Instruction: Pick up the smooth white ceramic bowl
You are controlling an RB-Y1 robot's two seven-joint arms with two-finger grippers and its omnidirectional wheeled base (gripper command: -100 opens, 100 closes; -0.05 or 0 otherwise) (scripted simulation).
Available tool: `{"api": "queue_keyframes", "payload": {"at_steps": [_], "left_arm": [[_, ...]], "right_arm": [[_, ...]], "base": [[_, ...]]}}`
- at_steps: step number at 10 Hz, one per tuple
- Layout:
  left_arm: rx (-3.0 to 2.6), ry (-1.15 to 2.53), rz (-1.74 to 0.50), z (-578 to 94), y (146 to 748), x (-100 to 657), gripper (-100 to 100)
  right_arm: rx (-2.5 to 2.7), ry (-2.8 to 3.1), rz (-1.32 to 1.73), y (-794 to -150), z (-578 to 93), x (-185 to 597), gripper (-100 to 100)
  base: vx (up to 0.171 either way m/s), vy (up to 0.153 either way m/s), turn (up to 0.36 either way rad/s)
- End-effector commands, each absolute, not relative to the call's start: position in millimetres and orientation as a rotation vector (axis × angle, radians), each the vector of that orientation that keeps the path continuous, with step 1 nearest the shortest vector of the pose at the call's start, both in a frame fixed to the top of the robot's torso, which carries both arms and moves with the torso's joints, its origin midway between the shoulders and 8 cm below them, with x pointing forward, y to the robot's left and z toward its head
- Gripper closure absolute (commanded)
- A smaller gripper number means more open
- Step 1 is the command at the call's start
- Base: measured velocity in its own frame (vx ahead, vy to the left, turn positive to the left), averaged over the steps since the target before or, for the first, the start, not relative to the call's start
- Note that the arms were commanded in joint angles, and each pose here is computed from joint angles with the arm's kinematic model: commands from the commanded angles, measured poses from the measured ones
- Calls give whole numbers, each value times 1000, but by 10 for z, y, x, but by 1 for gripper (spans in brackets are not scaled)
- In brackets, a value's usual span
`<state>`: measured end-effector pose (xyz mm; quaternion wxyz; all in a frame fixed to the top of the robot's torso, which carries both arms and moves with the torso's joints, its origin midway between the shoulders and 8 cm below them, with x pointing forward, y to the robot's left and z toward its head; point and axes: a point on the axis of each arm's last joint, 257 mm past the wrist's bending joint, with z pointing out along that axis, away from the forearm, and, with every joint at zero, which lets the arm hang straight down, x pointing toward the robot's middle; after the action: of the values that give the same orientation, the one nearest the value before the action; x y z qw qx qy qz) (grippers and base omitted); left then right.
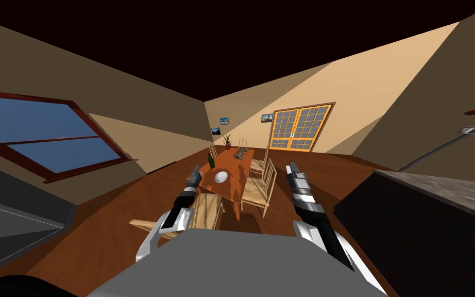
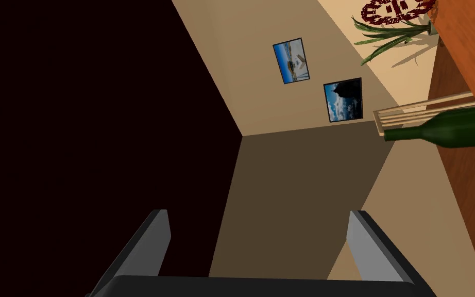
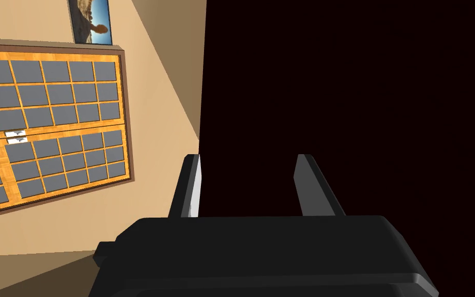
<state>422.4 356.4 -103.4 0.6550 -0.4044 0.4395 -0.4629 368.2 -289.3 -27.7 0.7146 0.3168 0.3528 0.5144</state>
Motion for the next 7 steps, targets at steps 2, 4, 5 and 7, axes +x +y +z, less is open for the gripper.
{"api": "queue_keyframes", "payload": {"at_steps": [2,4,5,7], "left_arm": [[-970,1030,-1012,-1207,3679,4323,-100],[-1017,1057,-982,-1359,3774,4404,-100],[-1054,1075,-961,-1478,3851,4479,-100],[-1107,1101,-932,-1646,3934,4556,-100]], "right_arm": [[702,781,1139,-2893,-277,3682,0],[702,781,1139,-2893,-277,3682,0],[702,782,1139,-2893,-277,3682,0],[702,782,1139,-2893,-278,3681,0]], "base": [[-25,3,-68],[-24,10,-71],[-21,10,-114],[-16,16,-65]]}}
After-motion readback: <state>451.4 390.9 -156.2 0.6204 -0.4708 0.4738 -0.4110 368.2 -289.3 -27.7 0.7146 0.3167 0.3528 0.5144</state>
